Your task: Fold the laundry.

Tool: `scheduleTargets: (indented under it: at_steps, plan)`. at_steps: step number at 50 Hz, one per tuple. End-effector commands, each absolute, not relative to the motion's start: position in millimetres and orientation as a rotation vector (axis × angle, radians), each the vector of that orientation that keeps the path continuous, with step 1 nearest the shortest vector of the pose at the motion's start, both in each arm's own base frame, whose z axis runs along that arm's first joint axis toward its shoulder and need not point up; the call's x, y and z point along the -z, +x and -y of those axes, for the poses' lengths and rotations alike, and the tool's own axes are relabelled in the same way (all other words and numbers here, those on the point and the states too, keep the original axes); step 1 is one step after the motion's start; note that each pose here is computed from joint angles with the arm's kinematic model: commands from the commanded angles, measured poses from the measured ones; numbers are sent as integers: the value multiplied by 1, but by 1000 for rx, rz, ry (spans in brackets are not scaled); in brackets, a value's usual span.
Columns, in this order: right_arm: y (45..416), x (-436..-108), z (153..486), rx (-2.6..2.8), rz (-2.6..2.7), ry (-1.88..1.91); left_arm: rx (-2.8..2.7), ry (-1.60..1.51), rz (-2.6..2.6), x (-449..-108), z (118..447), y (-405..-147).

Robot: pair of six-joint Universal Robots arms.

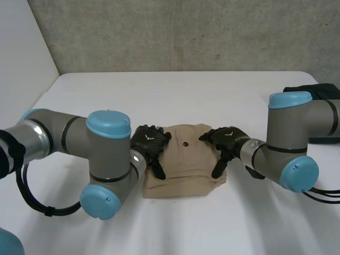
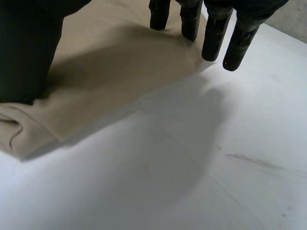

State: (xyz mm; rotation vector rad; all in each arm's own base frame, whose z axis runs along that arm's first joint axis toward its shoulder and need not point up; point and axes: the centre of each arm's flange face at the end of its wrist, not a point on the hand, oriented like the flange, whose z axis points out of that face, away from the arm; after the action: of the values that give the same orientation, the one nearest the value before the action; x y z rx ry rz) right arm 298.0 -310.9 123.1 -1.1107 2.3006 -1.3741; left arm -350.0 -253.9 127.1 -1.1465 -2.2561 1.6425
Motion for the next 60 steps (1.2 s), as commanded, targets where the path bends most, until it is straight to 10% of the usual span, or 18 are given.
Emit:
scheduleTargets:
  at_steps: [1, 21, 35, 60]
  plan:
    - [297, -153, 311, 1507, -2245, -1118, -1655, -1182, 2164, -151, 248, -354]
    - [269, -223, 261, 1933, -2134, -873, -1760, -877, 1834, -301, 239, -312]
    - [298, -158, 186, 1701, -2055, -1012, -1609, -909, 1814, -302, 225, -308]
    - [332, -103, 208, 1792, -1963, -1228, -1590, -909, 1831, -295, 224, -309]
